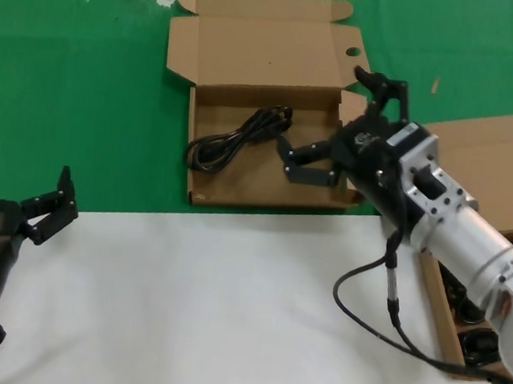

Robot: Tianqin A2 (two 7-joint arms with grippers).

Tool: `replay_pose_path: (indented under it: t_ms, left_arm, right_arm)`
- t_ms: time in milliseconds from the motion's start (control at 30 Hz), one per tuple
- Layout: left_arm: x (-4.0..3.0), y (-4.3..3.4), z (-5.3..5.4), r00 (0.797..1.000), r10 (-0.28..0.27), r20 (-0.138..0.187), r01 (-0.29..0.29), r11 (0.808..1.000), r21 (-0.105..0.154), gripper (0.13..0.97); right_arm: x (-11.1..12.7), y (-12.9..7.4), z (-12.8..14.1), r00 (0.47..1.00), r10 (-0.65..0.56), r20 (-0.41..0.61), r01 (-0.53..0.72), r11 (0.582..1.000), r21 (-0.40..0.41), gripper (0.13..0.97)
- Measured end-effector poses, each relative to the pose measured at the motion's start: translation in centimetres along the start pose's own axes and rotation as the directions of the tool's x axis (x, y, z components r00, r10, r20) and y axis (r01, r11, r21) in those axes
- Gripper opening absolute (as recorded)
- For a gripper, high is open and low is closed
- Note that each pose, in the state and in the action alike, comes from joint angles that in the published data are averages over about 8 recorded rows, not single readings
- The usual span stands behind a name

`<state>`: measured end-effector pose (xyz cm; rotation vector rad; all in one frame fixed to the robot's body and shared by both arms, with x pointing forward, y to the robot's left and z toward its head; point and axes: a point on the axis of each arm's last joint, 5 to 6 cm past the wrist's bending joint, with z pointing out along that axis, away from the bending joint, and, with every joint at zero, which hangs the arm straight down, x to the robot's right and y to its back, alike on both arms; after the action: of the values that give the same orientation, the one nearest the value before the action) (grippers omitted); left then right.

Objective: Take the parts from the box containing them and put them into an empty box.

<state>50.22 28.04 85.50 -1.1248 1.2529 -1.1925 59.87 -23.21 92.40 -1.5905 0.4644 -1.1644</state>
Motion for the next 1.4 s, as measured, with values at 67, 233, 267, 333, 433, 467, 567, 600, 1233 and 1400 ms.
replay_pose_path:
  t_ms: [67, 233, 267, 333, 433, 467, 567, 600, 1233, 1400]
  left_arm:
    - [0.0, 0.0, 0.0, 1.0, 0.0, 0.0, 0.0, 1.0, 0.0, 0.86]
    - [0.0, 0.0, 0.0, 1.0, 0.0, 0.0, 0.0, 1.0, 0.0, 0.913]
    - [0.0, 0.0, 0.0, 1.0, 0.0, 0.0, 0.0, 1.0, 0.0, 0.92]
    - [0.0, 0.0, 0.0, 1.0, 0.0, 0.0, 0.0, 1.0, 0.0, 0.934]
    - [0.0, 0.0, 0.0, 1.0, 0.0, 0.0, 0.0, 1.0, 0.0, 0.955]
    - [0.0, 0.0, 0.0, 1.0, 0.0, 0.0, 0.0, 1.0, 0.0, 0.962]
    - [0.0, 0.0, 0.0, 1.0, 0.0, 0.0, 0.0, 1.0, 0.0, 0.962]
    - [0.0, 0.0, 0.0, 1.0, 0.0, 0.0, 0.0, 1.0, 0.0, 0.962]
    - [0.0, 0.0, 0.0, 1.0, 0.0, 0.0, 0.0, 1.0, 0.0, 0.966]
    - [0.0, 0.0, 0.0, 1.0, 0.0, 0.0, 0.0, 1.0, 0.0, 0.966]
  right_arm:
    - [-0.2, 0.4, -0.5, 0.999, 0.026, -0.029, -0.026, 1.0, -0.005, 0.966]
    - [-0.8, 1.4, -2.0, 0.991, 0.09, -0.102, -0.092, 0.996, -0.016, 0.966]
    - [-0.9, 1.6, -2.3, 0.988, 0.102, -0.117, -0.105, 0.994, -0.018, 0.966]
    - [-1.2, 2.0, -2.9, 0.981, 0.126, -0.148, -0.13, 0.991, -0.022, 0.966]
    - [-1.5, 2.5, -3.9, 0.968, 0.159, -0.193, -0.168, 0.985, -0.028, 0.966]
    - [-1.6, 2.7, -4.2, 0.963, 0.17, -0.208, -0.18, 0.983, -0.03, 0.966]
    - [-1.9, 3.2, -5.2, 0.946, 0.2, -0.255, -0.216, 0.976, -0.036, 0.966]
    - [-2.0, 3.4, -5.5, 0.94, 0.21, -0.27, -0.228, 0.973, -0.037, 0.966]
    - [-3.2, 5.2, -9.6, 0.846, 0.295, -0.443, -0.353, 0.934, -0.052, 0.966]
    - [-3.2, 5.2, -9.6, 0.846, 0.295, -0.444, -0.353, 0.934, -0.052, 0.966]
